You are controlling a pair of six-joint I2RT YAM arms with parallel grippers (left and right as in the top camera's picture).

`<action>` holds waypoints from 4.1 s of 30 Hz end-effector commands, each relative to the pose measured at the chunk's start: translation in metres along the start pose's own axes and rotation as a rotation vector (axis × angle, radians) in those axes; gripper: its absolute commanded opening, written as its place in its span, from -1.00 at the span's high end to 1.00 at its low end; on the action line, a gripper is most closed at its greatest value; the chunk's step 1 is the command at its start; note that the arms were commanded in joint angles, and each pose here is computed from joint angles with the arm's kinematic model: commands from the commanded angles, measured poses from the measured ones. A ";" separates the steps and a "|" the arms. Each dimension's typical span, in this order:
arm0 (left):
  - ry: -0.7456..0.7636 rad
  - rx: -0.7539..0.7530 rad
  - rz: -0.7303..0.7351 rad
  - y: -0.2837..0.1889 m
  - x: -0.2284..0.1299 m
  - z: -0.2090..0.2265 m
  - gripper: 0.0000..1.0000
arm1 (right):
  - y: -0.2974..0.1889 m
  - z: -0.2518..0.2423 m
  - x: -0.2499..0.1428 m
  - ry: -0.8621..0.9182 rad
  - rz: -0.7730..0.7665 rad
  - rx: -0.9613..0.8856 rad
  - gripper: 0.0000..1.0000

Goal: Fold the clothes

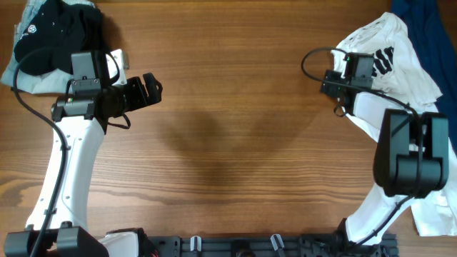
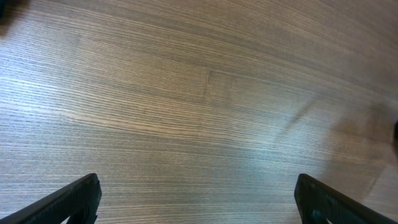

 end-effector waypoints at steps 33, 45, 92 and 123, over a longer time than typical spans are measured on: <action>0.017 0.096 -0.161 -0.059 0.039 0.012 -0.52 | -0.145 0.138 0.008 -0.274 0.209 0.410 -0.59; 0.142 0.154 -0.012 -0.001 0.009 -0.019 -0.56 | -0.048 0.130 -0.020 -0.233 0.292 0.229 0.52; -0.077 0.247 0.213 0.091 -0.137 0.032 0.18 | -0.263 0.092 0.087 -0.242 0.009 0.416 -0.99; -0.186 0.190 0.001 -0.063 -0.101 -0.014 0.92 | -0.266 0.089 0.048 -0.243 0.221 0.440 -0.72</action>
Point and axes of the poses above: each gripper's point midway between its finger pads, its own y axis out along the fingers, its own z axis along the line the jaws close on, x = y × z, the point moved 5 cm from there along -y, back along the fingers, and after that the axes turned 14 degrees about -y, right-handed, at the moved point
